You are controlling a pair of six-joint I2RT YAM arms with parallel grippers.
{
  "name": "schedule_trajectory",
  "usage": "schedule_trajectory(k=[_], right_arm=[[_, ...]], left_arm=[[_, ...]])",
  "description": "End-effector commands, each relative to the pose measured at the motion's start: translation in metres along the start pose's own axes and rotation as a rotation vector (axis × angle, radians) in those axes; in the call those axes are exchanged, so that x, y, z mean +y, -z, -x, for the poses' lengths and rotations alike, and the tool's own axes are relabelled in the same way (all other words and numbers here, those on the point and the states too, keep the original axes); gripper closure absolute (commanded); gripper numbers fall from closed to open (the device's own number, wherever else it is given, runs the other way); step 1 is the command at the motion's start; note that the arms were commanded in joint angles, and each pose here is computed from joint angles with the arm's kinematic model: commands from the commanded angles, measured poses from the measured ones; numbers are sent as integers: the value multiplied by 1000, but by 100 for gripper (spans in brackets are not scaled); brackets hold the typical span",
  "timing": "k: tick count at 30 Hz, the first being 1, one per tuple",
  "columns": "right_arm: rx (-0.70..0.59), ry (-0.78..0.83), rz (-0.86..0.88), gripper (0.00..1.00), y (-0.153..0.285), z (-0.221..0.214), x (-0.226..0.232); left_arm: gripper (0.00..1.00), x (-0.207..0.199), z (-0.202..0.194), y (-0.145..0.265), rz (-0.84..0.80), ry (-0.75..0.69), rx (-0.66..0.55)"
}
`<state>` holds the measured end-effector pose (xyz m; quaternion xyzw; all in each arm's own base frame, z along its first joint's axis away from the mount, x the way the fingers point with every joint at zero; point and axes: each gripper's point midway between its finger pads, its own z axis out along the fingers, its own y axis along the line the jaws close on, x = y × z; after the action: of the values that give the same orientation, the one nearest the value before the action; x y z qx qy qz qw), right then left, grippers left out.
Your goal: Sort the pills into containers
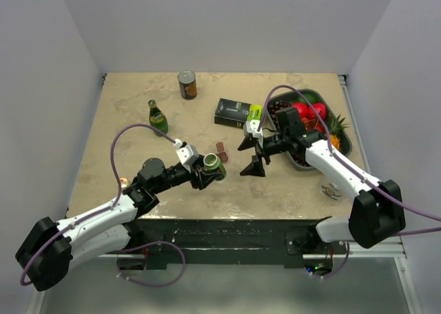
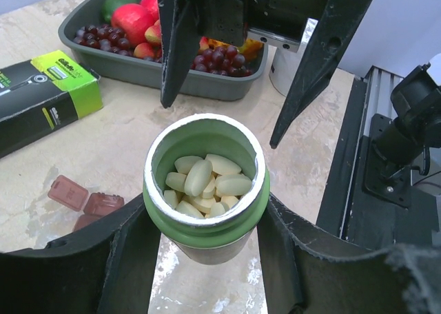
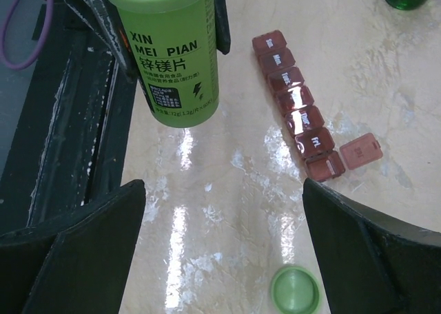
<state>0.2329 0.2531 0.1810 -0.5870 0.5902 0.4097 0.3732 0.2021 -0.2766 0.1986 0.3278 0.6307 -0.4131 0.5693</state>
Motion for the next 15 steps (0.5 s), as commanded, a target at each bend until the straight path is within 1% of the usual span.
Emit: schedule_trajectory(k=[1, 9, 13, 15], right_arm=[[-56, 29, 29, 1, -1, 11, 7], [-78, 10, 58, 1, -4, 13, 11], [-113, -50, 126, 1, -9, 7, 21], [-110, -92, 123, 1, -11, 5, 21]], left_arm=[[100, 0, 29, -3, 2, -10, -126], [100, 2, 23, -6, 3, 10, -120], [100, 3, 22, -6, 9, 8, -117], [100, 3, 21, -6, 8, 8, -115]])
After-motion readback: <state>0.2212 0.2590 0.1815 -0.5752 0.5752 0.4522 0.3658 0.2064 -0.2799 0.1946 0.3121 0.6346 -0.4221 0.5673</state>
